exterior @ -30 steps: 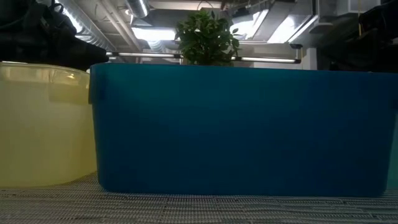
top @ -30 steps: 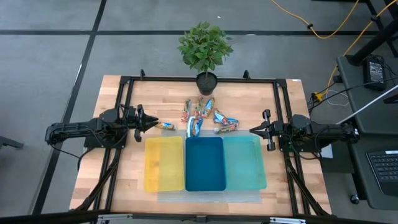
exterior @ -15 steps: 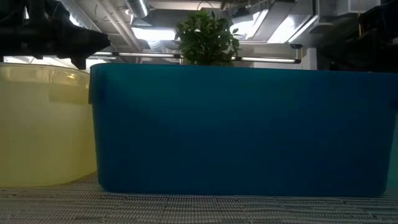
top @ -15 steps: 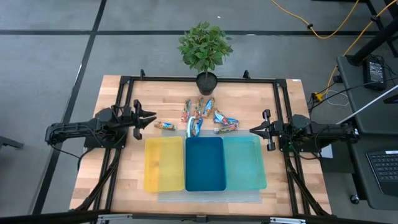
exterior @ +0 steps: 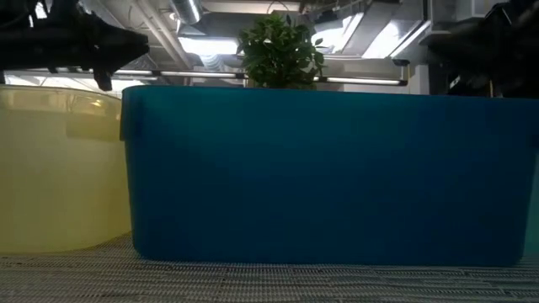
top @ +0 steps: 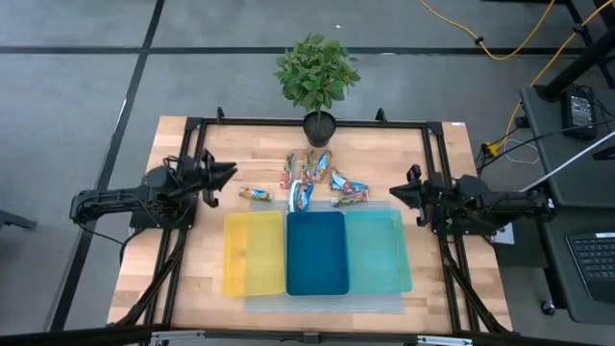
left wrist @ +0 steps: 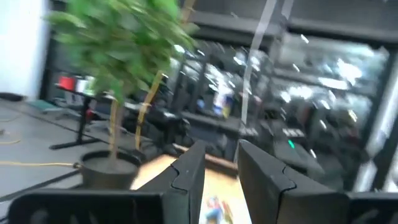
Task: Pick and place Granola Bars by type
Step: Put the yellow granola bar into the yellow bin
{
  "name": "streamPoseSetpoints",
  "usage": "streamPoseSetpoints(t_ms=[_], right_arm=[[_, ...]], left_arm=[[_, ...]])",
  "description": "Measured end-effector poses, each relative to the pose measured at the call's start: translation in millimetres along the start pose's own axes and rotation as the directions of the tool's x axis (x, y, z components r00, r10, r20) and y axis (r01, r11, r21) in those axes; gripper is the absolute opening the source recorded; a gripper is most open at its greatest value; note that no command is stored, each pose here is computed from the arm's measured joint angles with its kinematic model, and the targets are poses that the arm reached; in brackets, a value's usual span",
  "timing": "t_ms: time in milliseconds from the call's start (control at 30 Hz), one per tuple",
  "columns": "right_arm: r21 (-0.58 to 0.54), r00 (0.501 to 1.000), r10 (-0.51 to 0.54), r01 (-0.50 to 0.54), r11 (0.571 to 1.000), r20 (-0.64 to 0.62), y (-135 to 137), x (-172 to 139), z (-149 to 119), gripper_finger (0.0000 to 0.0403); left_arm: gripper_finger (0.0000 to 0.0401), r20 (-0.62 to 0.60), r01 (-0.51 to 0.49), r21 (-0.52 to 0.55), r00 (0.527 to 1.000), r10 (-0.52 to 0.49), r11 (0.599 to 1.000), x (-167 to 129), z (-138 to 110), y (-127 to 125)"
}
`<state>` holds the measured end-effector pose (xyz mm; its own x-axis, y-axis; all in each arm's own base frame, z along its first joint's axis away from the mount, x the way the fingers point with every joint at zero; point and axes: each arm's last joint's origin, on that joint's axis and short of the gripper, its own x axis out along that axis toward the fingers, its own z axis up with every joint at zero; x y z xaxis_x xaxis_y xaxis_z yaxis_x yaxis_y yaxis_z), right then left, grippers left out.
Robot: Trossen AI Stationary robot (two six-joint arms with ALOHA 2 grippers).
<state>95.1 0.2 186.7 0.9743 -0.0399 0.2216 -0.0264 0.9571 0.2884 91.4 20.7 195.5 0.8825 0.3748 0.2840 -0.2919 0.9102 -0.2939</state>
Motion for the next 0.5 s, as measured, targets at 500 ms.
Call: streamPoseSetpoints(t_ms=[500], right_arm=[[-0.025,0.997,-0.043,0.041,0.999,-0.07,11.7,0.9,44.1,0.0028]], left_arm=[[0.0088,0.193,-0.066,-0.315,0.972,0.132,0.947,-0.1,27.1,-1.3]])
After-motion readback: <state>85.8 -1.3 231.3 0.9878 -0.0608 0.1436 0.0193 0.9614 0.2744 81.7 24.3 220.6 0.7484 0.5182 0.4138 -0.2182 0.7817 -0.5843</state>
